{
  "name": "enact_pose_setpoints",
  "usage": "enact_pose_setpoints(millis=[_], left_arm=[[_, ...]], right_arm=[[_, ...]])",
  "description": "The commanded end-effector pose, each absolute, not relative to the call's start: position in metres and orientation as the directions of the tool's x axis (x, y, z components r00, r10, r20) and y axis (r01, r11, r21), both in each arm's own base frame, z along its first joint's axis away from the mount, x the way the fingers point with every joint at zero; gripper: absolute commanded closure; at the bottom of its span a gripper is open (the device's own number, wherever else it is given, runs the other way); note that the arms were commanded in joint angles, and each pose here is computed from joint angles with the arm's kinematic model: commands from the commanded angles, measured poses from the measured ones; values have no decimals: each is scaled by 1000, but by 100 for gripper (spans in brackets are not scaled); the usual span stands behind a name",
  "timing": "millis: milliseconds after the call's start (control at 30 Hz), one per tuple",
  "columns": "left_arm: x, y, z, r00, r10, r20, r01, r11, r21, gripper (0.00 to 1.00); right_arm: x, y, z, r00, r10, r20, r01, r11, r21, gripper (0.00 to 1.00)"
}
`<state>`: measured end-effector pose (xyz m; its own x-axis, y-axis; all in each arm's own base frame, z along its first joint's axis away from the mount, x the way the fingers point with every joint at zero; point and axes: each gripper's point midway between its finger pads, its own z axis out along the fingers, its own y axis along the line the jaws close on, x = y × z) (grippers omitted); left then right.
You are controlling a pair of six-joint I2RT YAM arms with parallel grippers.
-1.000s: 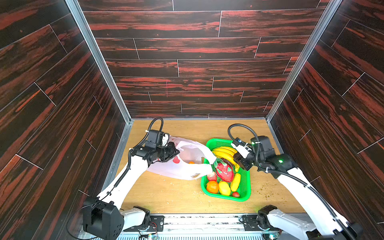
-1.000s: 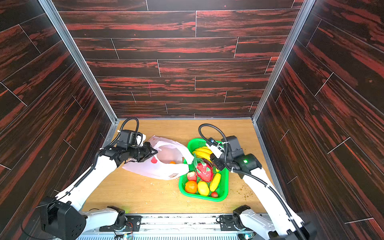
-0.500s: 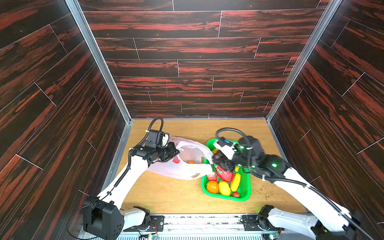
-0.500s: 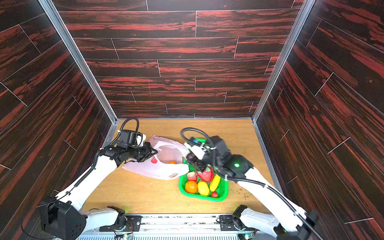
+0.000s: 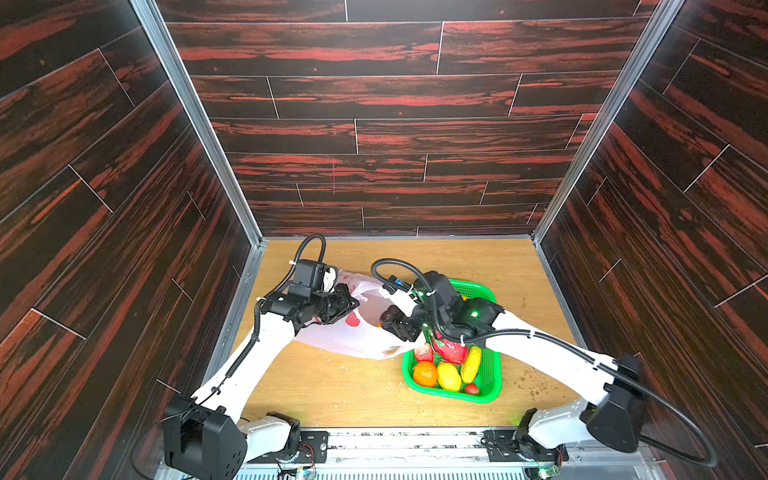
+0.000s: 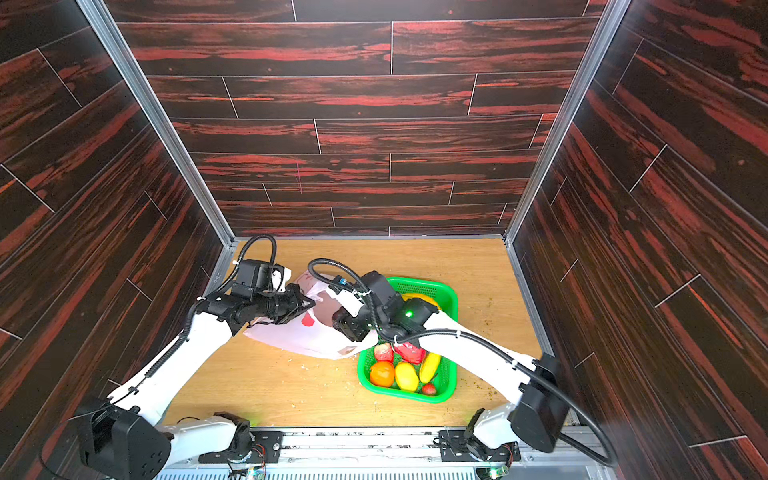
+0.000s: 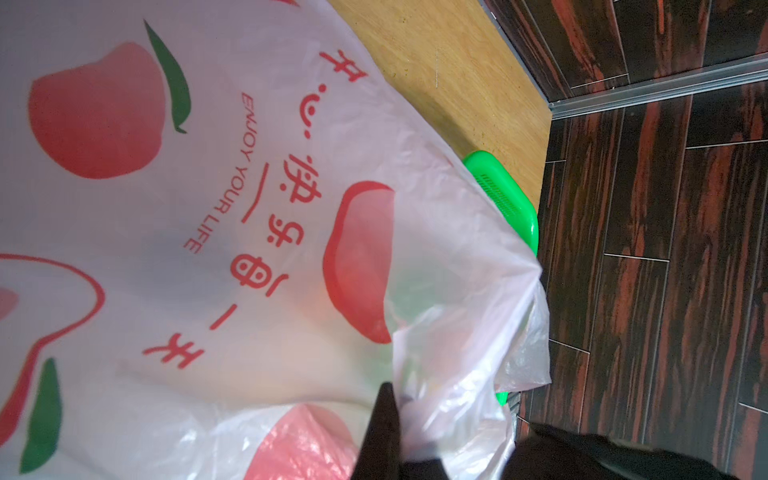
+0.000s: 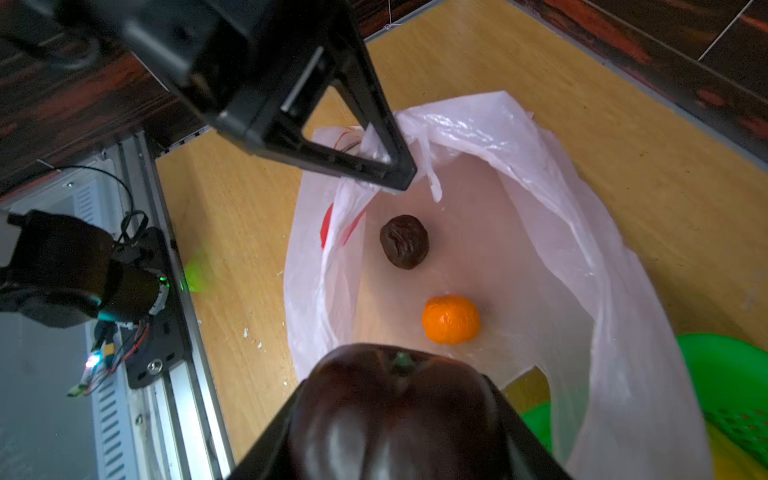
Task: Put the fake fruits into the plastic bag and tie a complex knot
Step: 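Lift the dark plum and carry it over the bag opening, then lower the plum into the bag and open the right gripper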
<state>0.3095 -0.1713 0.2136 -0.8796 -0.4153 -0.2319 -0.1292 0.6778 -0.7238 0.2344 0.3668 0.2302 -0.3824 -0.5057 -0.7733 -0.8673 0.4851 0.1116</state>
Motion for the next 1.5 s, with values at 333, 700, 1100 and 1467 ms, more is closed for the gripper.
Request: enact_pose_setpoints(millis=[333,700,1100,1467], left_arm=[[301,-172,219,-882,-406,-239,-107,667,-738,100],[300,-174,222,-880,-413,-237,-103,650,-753,100],[301,-172,215,-882,-412,-228,-114,656,-746,100],[303,-170,213,-879,-417,-233,-117,660,-742,100]], right_arm=[[269,401,208,-427,-436,-792,-819,558,134,60],[296,421,195,-441,-379,-814,-778,613,136,60],[309,426,178,-430,-341,-836,-757,641,127,59],[321,428,168,-440,-297,-847,-740,655,154,59]])
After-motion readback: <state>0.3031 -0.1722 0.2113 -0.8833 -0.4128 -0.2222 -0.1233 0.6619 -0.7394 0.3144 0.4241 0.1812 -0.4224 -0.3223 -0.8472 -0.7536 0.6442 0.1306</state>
